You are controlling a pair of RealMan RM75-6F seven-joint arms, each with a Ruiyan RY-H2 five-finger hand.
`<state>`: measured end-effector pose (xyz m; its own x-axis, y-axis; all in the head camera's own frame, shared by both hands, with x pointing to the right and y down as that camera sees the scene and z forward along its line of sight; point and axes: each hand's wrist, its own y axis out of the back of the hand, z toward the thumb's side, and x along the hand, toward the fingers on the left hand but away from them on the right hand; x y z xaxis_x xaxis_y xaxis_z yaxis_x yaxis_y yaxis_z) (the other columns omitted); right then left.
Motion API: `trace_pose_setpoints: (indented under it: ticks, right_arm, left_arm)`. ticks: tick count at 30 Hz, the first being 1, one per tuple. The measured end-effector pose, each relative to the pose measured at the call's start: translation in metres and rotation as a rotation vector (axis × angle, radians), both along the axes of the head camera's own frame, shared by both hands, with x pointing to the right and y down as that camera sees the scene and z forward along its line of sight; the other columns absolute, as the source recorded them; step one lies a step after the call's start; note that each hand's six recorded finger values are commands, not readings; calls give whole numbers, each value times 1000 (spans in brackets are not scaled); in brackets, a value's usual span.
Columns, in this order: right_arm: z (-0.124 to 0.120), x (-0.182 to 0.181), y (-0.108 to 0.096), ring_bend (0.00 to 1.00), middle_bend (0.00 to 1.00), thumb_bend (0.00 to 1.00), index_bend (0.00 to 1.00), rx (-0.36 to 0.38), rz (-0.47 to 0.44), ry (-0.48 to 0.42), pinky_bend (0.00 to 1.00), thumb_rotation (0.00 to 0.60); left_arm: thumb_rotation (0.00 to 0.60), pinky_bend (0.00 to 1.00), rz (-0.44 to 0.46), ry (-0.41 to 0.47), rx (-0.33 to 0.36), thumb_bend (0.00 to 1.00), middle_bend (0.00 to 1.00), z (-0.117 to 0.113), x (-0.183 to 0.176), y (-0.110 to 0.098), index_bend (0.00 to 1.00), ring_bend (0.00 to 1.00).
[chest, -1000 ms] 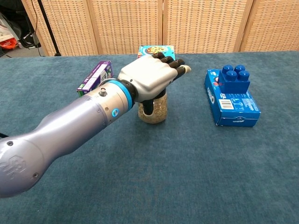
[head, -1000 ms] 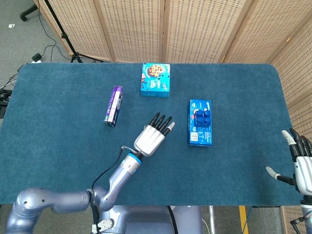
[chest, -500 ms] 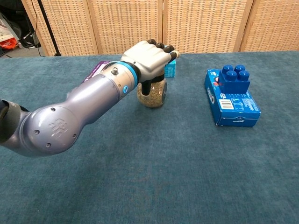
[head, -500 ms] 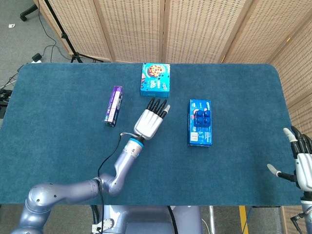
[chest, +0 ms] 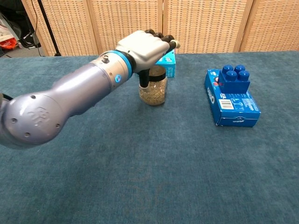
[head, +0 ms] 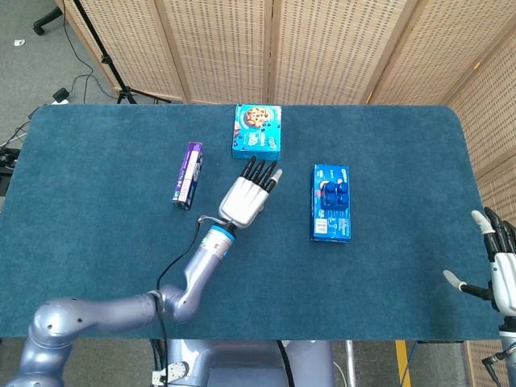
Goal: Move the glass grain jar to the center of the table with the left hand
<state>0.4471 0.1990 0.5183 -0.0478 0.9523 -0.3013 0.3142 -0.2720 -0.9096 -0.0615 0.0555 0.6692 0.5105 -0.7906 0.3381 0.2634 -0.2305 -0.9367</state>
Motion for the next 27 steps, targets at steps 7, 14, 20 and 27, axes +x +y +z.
trace_pose_setpoints:
  ticks: [7, 14, 20, 27]
  right_arm:
    - [-5, -3, 4, 0, 0, 0, 0, 9, -15, -10, 0, 600]
    - [-8, -6, 8, 0, 0, 0, 0, 18, -25, -1, 0, 600]
    - [-10, -12, 11, 0, 0, 0, 0, 29, -47, 6, 0, 600]
    - [-15, -13, 15, 0, 0, 0, 0, 47, -53, 20, 0, 600]
  left_arm:
    - [600, 0, -49, 40, 32, 0, 0, -46, -70, -6, 0, 0]
    - [600, 0, -193, 97, 31, 0, 0, -78, -182, 2, 0, 0]
    - [600, 0, -367, 228, -20, 0, 0, -90, -270, 30, 0, 0]
    - [600, 0, -587, 345, -61, 0, 0, -101, -369, 97, 0, 0]
